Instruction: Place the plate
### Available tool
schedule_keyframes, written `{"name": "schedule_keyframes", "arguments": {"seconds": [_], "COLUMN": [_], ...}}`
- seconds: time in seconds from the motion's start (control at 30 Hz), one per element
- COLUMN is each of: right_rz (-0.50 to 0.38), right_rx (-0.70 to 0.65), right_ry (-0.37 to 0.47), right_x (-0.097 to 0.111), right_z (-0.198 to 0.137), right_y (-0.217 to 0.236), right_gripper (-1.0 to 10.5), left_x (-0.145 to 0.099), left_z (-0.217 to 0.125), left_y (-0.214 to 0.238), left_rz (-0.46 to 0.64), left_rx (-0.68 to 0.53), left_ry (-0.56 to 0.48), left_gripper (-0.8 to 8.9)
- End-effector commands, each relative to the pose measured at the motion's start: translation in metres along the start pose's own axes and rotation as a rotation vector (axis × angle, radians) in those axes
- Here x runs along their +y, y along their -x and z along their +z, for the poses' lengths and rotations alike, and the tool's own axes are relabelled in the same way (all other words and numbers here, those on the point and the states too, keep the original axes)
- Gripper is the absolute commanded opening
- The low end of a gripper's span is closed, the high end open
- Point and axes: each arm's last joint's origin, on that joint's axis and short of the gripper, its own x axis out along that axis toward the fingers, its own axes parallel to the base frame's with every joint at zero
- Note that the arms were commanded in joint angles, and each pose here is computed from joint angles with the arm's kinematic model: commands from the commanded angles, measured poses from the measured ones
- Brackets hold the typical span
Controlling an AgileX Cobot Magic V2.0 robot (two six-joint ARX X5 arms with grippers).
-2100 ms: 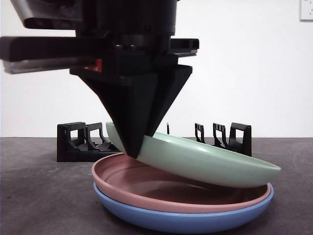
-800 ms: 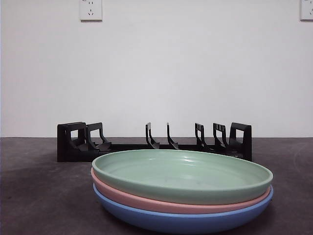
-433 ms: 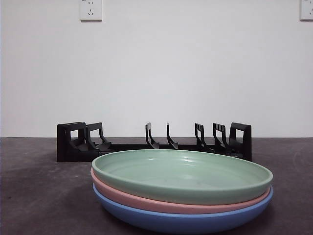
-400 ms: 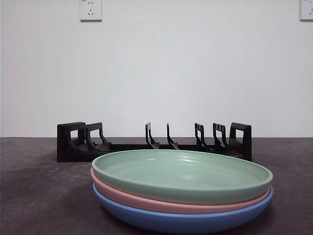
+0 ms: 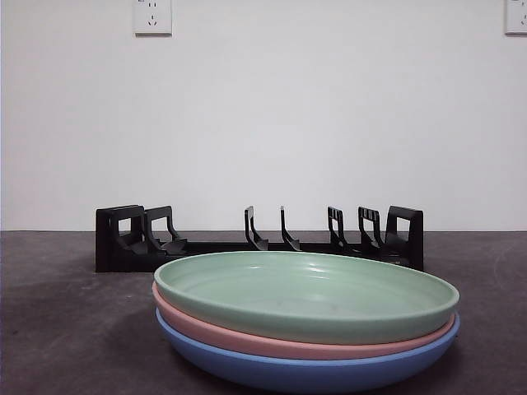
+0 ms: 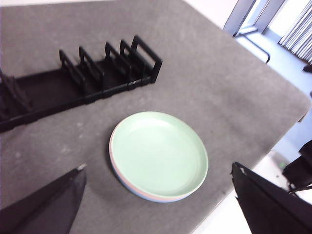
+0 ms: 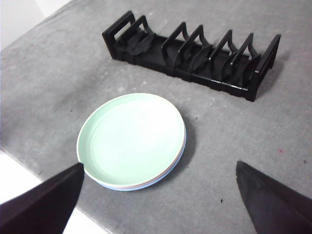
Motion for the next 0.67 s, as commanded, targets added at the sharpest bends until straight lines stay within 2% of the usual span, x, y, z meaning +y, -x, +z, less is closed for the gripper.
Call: {"name": "schedule_keyframes", "arguments": {"seconds": [0.03,0.07,0.1,0.13,0.17,0.27,0.67], "right_rz": [0.002,0.003,0.005,0.002,-0.001,-0.012,-0.011], "right_rx": [-0.012,-0.011,-0.012,-0.014,-0.015,-0.021,-0.021], "right_ry": [-0.009,-0.009,-0.006,-0.007,-0.005,-0.005,-0.006], "right_x": [0.001,0.001,0.0011,0.0011,0.001,0.0007,0.0006], "right_z": [0.0022,0.0021,0.0022,0.0023,0.0024,0.0025,0.0026], "right_y": [0.0001,0.0001,0.0001,0.0001,0.0001,0.0001,0.0003], "right_gripper": [3.1,0.6,0.0,0.2,0.1,0.2,0.1], "left_x": [-0.0012,-0.001,-0.0008,-0.0005,-0.0002,0.0002,-0.0001], "left_z": [0.0037,0.0026,0.0018,0.0011,0.0008,0.0007,0.0018], "left_y": [0.0014,0.0013,0.0012,0.001,0.001,0.0011,0.0015], "left_rz": [0.006,0.009,0.01,0.014,0.022,0.038,0.035], "left_rx": [-0.003,0.008,0.018,0.024,0.027,0.025,0.011], "left_ry": [-0.026,-0.028,-0.033,-0.034,-0.037,-0.007,-0.011], "left_gripper": [3.23,1.49,-0.2,0.3,0.05,0.06,0.06]}}
